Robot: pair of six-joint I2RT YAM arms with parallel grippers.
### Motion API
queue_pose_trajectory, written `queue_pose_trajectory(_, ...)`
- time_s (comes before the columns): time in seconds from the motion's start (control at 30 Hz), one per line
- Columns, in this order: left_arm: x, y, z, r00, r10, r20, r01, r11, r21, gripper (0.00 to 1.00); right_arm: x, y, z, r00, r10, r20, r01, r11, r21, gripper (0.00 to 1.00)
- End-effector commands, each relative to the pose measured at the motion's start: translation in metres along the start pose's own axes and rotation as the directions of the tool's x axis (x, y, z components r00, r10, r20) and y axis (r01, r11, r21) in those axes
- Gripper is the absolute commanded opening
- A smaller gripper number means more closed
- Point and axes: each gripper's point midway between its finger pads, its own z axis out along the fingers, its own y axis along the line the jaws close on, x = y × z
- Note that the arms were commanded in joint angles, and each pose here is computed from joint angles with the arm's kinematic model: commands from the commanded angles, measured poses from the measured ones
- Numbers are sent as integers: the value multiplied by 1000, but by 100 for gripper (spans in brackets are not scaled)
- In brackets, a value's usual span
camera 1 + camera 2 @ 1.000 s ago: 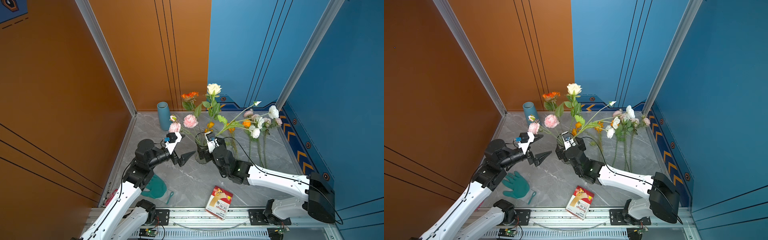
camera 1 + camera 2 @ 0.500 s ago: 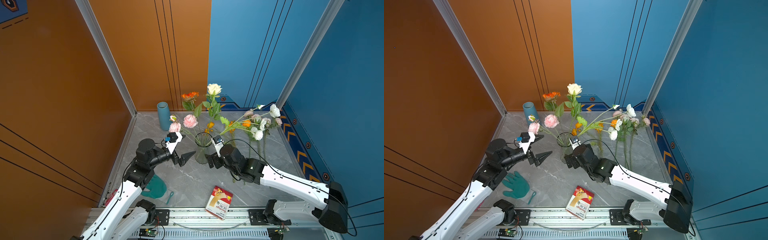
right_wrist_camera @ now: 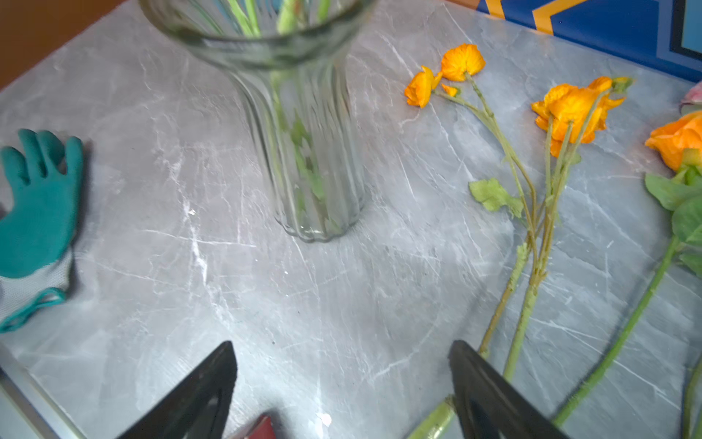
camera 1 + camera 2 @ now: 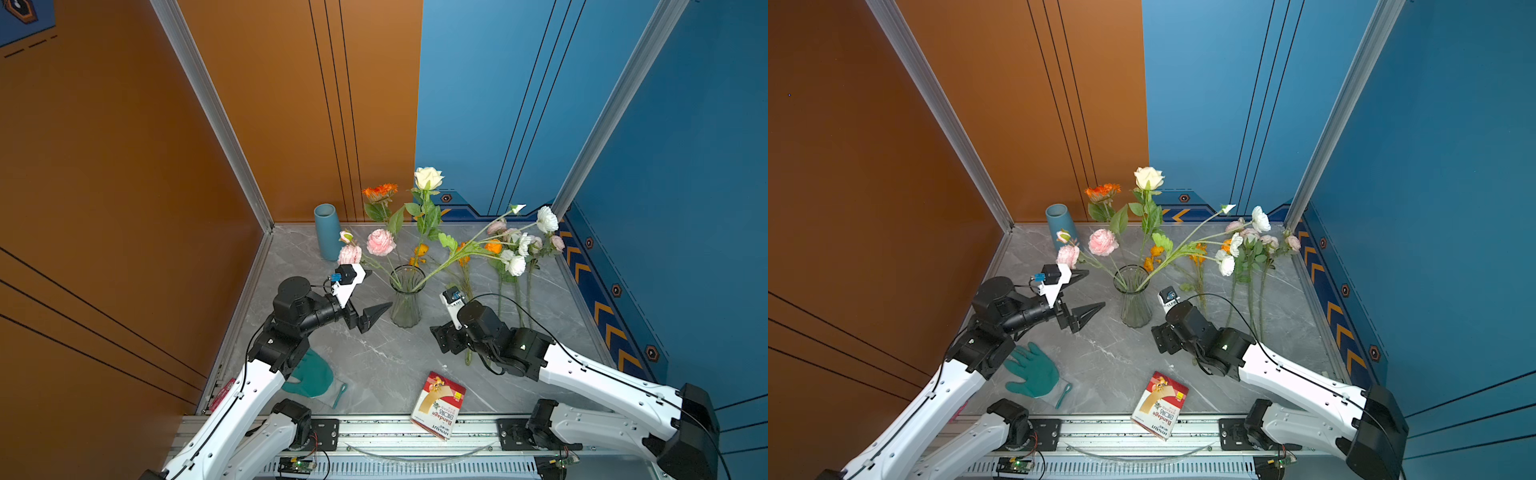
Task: Arrange the flowers into the vase
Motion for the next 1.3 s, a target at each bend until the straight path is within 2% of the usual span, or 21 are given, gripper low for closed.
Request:
queue_pose_trajectory(0.0, -7, -9, 2, 1000, -4, 16, 3, 998, 56, 100, 33, -26, 6, 994, 87, -62, -84, 995, 59, 72)
queue_pose_trajectory(0.13, -1, -25, 11, 1000, -1, 0, 1, 994, 112, 98, 54, -56, 15, 978, 202, -57, -193, 971, 142, 63)
queue_pose_trajectory(0.2, 6, -34, 18, 1000, -3, -21, 6, 991, 136, 98, 62, -75, 16, 961, 271, -51, -254, 944, 210, 60)
queue_pose_trajectory(0.3, 18, -46, 26, 997, 4, -72, 8, 985, 174, 98, 73, -109, 19, 917, 397, -30, -369, 877, 307, 51)
queue_pose_trajectory(0.43, 31, -59, 33, 990, 36, -134, -9, 979, 202, 99, 72, -137, 27, 883, 470, -7, -436, 824, 360, 39)
queue_pose_trajectory(0.57, 33, -62, 33, 989, 50, -139, -21, 978, 205, 100, 58, -150, 45, 872, 489, 0, -463, 826, 320, 35)
queue_pose_trajectory(0.77, 33, -60, 32, 988, 58, -142, -29, 980, 196, 99, 46, -151, 74, 887, 456, -71, -420, 861, 286, 32)
queue_pose_trajectory(1.27, 34, -59, 32, 987, 62, -148, -33, 981, 190, 98, 51, -163, 115, 870, 470, -150, -413, 860, 301, 29)
